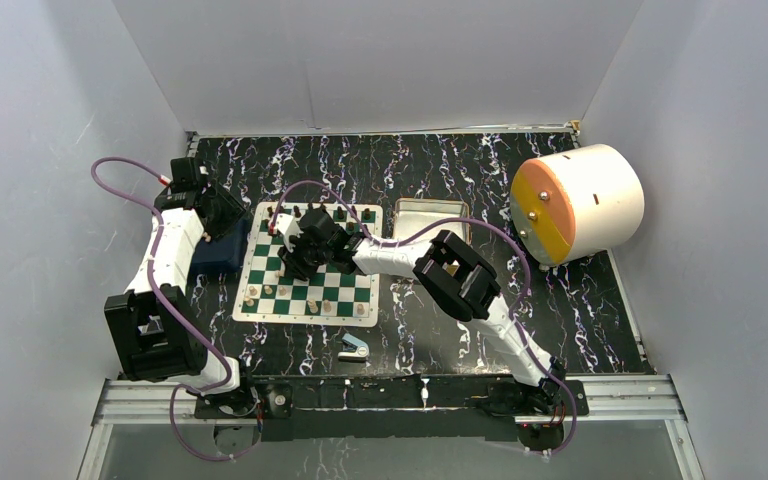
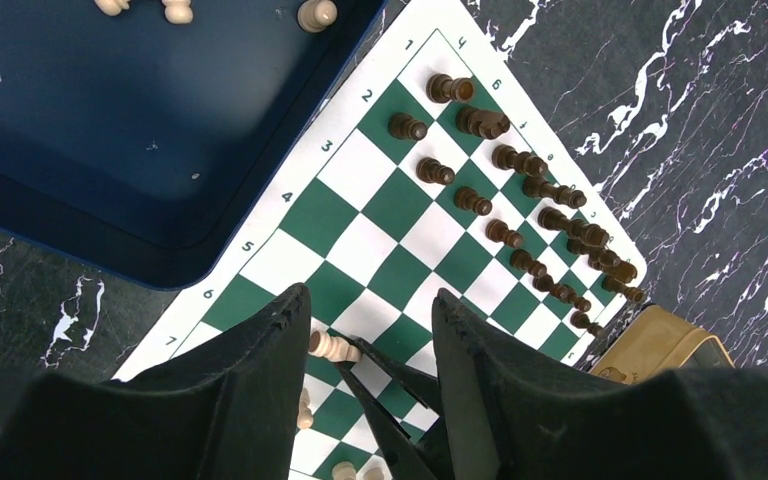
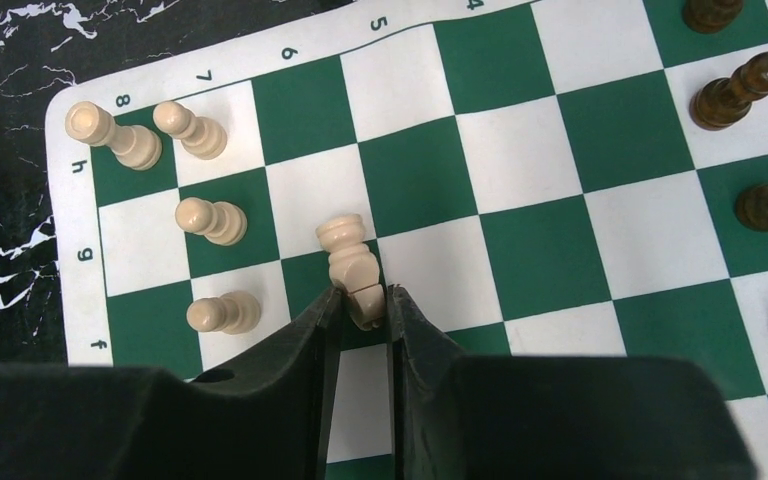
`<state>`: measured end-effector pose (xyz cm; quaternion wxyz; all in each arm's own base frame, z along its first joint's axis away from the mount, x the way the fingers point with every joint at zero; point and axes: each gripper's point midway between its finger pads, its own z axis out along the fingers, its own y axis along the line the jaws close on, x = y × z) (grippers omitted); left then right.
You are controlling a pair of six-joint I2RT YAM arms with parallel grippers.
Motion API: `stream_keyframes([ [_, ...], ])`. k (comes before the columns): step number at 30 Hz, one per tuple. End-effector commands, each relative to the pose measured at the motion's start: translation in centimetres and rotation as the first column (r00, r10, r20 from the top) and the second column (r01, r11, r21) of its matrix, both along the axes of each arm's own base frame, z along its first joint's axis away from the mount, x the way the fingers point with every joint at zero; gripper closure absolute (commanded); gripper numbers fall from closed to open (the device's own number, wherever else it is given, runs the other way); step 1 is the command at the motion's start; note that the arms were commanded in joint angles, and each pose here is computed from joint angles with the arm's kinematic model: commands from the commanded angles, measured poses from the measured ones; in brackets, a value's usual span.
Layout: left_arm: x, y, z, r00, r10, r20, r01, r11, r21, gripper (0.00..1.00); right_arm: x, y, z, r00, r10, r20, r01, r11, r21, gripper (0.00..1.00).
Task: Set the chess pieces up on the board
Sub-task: Pick up the chess piece from the chessboard.
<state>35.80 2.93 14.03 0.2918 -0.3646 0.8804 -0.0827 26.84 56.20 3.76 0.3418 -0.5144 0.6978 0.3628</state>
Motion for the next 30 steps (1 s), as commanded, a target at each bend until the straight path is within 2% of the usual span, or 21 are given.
stream_keyframes([
  [1,-0.3,-0.2,0.9,1.000,0.005,0.031,-0.005,1.000,-0.010,0.55,0.5,0.8,1.4,0.998,0.029,0.056,-0.031,0.999,0.036,0.72],
  [7,-0.3,-0.4,0.6,1.000,-0.004,0.024,0.004,1.000,-0.014,0.56,0.5,0.7,1.8,0.997,0.037,0.073,-0.040,0.998,0.039,0.76],
  [17,-0.5,-0.9,0.6,0.999,-0.024,0.025,0.025,0.999,-0.038,0.58,0.4,0.6,3.0,0.997,0.029,0.072,-0.034,0.997,0.065,0.90],
  [22,-0.9,-1.4,0.7,0.997,-0.072,0.028,0.073,0.997,-0.038,0.59,0.9,0.5,6.1,0.996,-0.009,0.091,-0.001,0.994,0.110,0.98],
  [25,-1.1,-1.8,1.0,0.993,-0.116,0.038,0.117,0.993,-0.033,0.59,1.6,0.0,8.5,0.997,-0.051,0.057,0.043,0.990,0.134,1.00],
  [30,-1.9,-2.3,1.2,0.988,-0.143,0.053,0.145,0.988,-0.043,0.59,2.8,-2.7,12.2,0.983,-0.154,-0.095,0.169,0.970,0.175,1.00],
])
